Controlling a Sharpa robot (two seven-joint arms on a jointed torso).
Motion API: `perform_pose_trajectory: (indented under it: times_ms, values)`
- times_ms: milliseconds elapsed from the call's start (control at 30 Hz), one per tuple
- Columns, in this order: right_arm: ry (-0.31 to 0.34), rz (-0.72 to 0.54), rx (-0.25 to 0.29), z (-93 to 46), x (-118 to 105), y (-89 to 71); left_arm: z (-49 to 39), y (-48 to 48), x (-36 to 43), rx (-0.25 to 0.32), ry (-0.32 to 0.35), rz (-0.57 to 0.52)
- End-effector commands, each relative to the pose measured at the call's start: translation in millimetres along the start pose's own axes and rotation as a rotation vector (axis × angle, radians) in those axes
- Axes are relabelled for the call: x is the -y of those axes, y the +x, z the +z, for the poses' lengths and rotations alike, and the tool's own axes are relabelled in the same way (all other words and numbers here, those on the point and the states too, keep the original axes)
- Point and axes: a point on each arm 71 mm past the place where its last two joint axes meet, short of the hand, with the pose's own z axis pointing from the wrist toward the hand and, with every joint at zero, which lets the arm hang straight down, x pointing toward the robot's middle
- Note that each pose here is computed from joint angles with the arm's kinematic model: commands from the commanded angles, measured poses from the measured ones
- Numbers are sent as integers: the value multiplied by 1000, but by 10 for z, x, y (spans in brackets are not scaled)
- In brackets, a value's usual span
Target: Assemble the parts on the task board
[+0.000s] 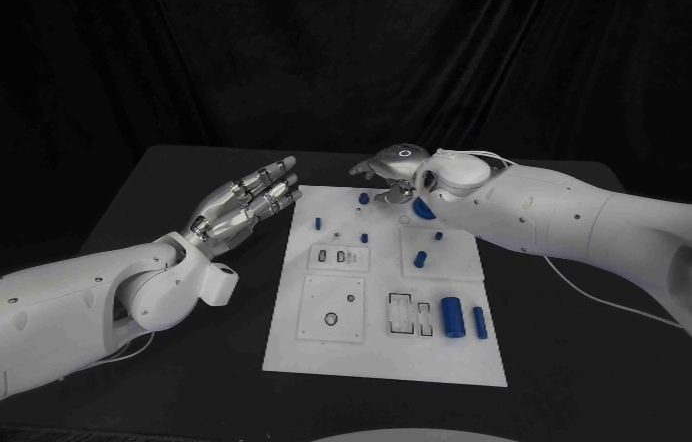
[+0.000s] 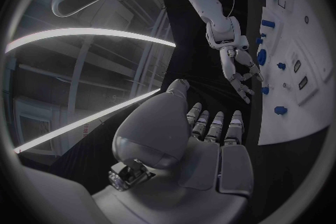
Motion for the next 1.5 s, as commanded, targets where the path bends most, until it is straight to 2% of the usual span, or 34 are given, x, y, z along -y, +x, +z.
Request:
perform_pose_trajectory:
  times_ms: [33,167,300,433,633,867,1200,1500]
  values:
    - [20,30,107,-74,64,-121,-6,5,12,-8,7,-10]
    - [23,55,154,-247,174,-268,-26,-13,17,-4,5,-9]
    - [46,71,153,-456,301,-349,-38,-24,20,-1,3,-7]
    - [86,85,117,-674,448,-350,-46,-30,20,0,0,-8]
    - [186,103,17,-903,658,-195,-43,-29,12,-5,-6,-12]
    - [234,111,-49,-1000,781,7,-39,-21,4,-10,-9,-15]
    - [244,117,-91,-981,794,187,-42,-25,-7,-12,-15,-18]
    - [237,123,-97,-965,762,283,-42,-29,-13,-15,-19,-20]
